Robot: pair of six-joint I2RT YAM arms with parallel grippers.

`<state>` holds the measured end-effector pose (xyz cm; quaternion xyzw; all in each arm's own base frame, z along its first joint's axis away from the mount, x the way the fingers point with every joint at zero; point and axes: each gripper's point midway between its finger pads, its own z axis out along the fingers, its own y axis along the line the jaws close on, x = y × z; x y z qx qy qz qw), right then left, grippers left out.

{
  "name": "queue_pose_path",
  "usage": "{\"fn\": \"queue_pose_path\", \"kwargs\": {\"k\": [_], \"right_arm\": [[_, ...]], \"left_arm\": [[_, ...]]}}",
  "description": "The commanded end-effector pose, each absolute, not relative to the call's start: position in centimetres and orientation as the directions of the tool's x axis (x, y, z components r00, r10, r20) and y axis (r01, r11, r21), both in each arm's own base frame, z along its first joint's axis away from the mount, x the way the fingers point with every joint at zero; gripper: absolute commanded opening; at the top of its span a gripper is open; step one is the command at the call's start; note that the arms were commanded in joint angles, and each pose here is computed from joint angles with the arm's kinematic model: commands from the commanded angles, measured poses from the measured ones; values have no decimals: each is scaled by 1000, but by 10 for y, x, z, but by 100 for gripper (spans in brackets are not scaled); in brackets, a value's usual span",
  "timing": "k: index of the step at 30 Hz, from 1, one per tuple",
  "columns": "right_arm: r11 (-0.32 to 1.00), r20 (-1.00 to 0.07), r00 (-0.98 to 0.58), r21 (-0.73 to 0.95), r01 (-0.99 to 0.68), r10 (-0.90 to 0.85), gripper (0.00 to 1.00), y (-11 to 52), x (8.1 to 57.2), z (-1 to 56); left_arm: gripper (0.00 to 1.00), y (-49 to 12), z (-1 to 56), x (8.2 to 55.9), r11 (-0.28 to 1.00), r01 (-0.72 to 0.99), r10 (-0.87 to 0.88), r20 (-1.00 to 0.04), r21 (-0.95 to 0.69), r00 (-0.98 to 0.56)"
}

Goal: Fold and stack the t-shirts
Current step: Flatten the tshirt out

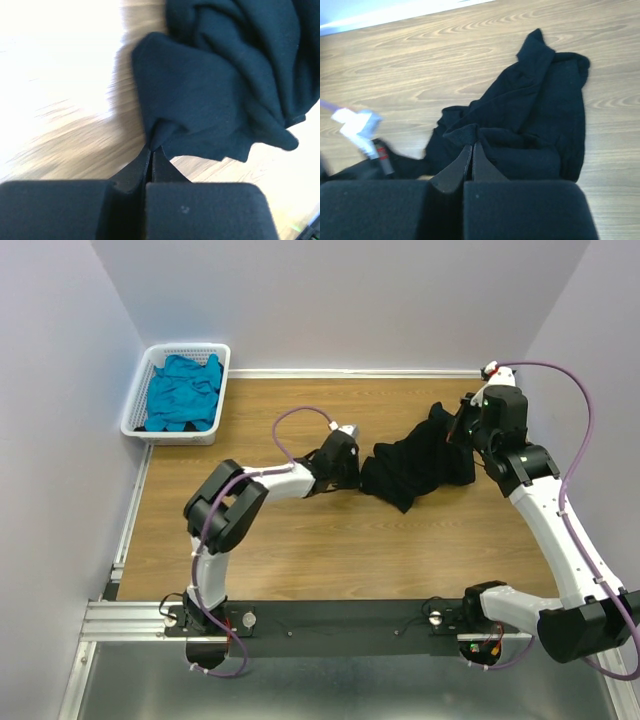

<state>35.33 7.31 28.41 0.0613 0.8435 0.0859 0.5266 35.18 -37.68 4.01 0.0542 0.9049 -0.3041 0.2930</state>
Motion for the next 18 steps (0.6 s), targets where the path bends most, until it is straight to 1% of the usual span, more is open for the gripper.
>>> {"fn": "queue_pose_path", "kwargs": {"k": [1,2,3,4,5,6,9,11,12,17,18], "right_arm": [[981,-903,-385,166,99,192,1,53,352,294],[980,-907,-373,162,118,195,1,49,352,297],[977,-913,-358,146,154,193,1,42,353,299],[976,-916,-352,145,162,194,1,40,352,301],[977,-916,-353,146,153,192,1,41,353,302],[980,-913,-362,151,127,188,1,46,353,301],[981,-892,-409,189,45,191,1,65,355,291],[978,-881,-429,207,31,200,1,71,356,285],[977,-878,-435,212,26,202,1,72,355,283],[974,-859,-469,224,16,205,1,77,354,270],[971,-851,-484,237,-10,203,1,83,353,267]], "left_arm": [[0,-321,122,389,858,235,-195,-713,-457,-674],[0,-301,131,390,872,209,-210,-725,-442,-656],[0,-279,176,395,872,200,-267,-775,-448,-573],[0,-248,196,406,886,167,-297,-805,-434,-514],[0,-229,206,403,899,143,-300,-818,-415,-491],[0,-204,244,401,910,137,-311,-862,-392,-400],[0,-155,296,393,934,81,-315,-907,-349,-279],[0,-132,310,389,947,48,-296,-921,-318,-253],[0,-123,322,384,947,42,-302,-926,-319,-228],[0,-87,344,370,950,-21,-311,-935,-312,-172],[0,-73,352,366,949,-52,-316,-938,-312,-141]]}}
